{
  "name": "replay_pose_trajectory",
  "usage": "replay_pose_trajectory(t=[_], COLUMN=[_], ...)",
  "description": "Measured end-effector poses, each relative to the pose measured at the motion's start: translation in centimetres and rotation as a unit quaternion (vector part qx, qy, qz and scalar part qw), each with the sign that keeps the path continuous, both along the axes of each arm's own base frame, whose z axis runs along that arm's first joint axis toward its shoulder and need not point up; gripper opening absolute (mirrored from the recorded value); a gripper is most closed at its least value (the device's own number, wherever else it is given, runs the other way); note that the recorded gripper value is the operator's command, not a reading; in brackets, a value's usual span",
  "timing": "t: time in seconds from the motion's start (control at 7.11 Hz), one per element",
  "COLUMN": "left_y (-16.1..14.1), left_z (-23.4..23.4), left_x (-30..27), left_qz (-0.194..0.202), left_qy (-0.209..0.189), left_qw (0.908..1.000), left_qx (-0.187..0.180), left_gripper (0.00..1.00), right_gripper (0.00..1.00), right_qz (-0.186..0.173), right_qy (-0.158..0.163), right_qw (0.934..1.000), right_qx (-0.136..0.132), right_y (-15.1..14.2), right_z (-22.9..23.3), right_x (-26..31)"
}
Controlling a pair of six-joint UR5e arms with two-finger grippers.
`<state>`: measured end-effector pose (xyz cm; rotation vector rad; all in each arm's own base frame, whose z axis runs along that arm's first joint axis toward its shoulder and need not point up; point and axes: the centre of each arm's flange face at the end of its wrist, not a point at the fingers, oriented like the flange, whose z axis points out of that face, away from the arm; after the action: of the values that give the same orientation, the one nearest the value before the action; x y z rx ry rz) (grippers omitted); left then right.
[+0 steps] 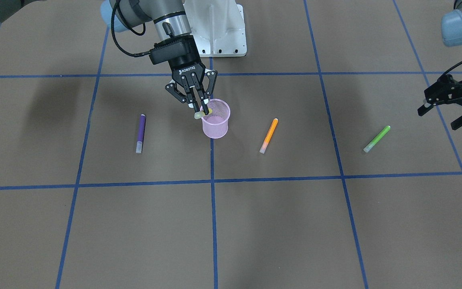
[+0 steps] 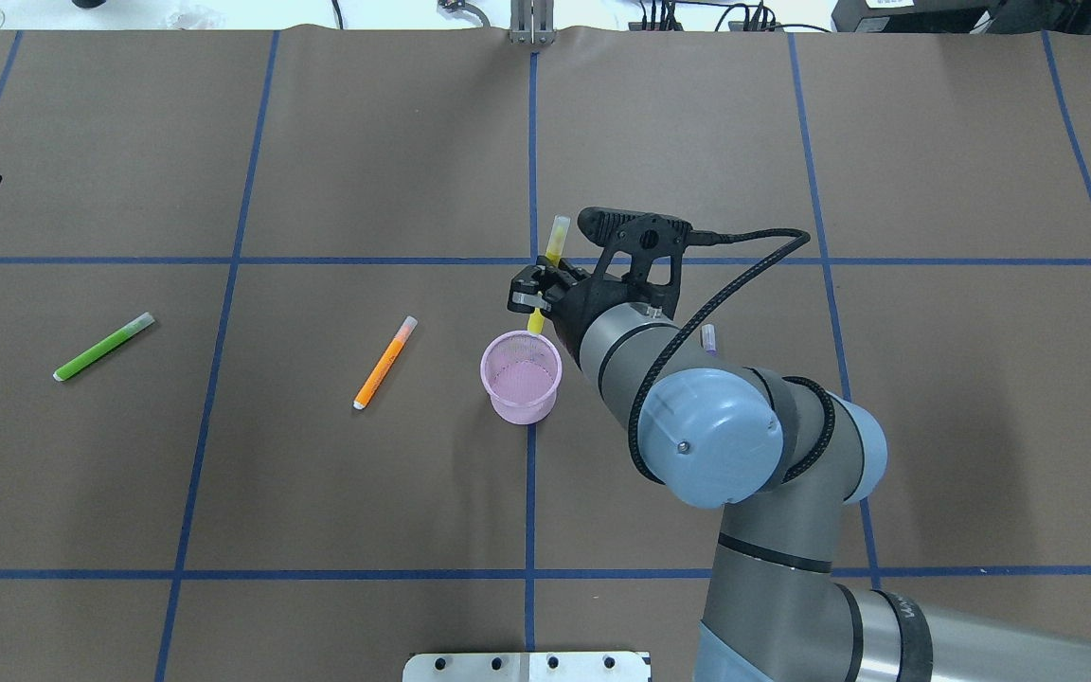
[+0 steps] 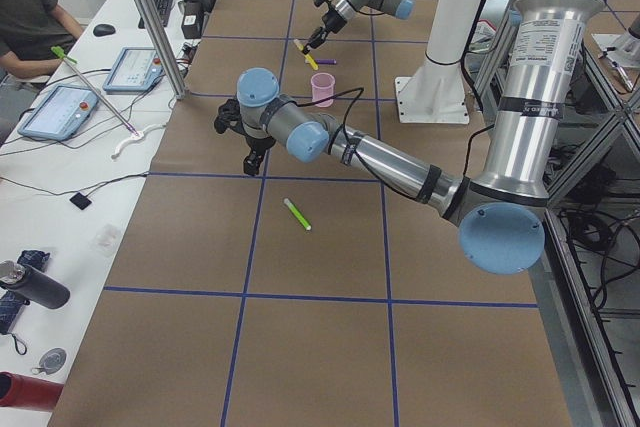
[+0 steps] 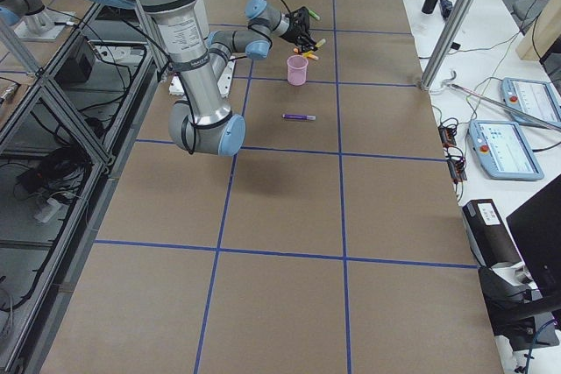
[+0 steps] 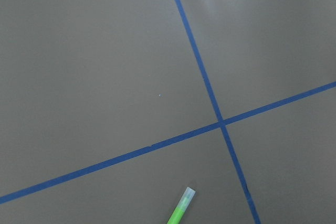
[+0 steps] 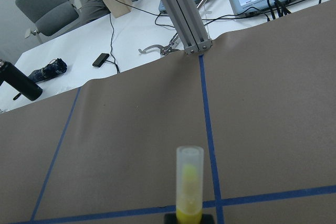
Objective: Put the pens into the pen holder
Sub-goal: 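Carry the highlighter over the cup and open the right gripper, then lower the left gripper onto the orange marker while the right arm withdraws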
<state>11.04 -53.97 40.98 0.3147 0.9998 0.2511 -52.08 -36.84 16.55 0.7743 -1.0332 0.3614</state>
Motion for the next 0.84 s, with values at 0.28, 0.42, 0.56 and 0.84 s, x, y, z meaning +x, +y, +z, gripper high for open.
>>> replay_pose_trajectory(t=[0.28, 0.42, 0.56, 0.84], left_y=[-0.2, 0.0, 0.4, 1.9], left_z=[-2.4, -3.8, -5.5, -8.0], left_x=[4.3, 6.9, 9.8, 16.0], left_qz=[0.014, 0.023, 0.028, 0.035], left_qy=[0.001, 0.004, 0.005, -0.002], left_qw=[0.9999, 0.9997, 0.9996, 0.9993], left_qx=[-0.001, -0.001, -0.005, -0.008], left_gripper=[1.00, 1.00, 1.00, 0.99], right_gripper=[0.00, 0.00, 0.00, 1.00], right_qz=[0.000, -0.004, -0.012, -0.024], right_qy=[0.008, 0.010, 0.010, 0.007], right_qw=[1.0000, 0.9999, 0.9999, 0.9997], right_qx=[0.003, 0.004, 0.004, 0.004], right_y=[0.2, 0.7, 1.5, 2.9], right_z=[0.6, 1.1, 1.5, 1.6], right_x=[-1.8, -2.6, -3.4, -4.2])
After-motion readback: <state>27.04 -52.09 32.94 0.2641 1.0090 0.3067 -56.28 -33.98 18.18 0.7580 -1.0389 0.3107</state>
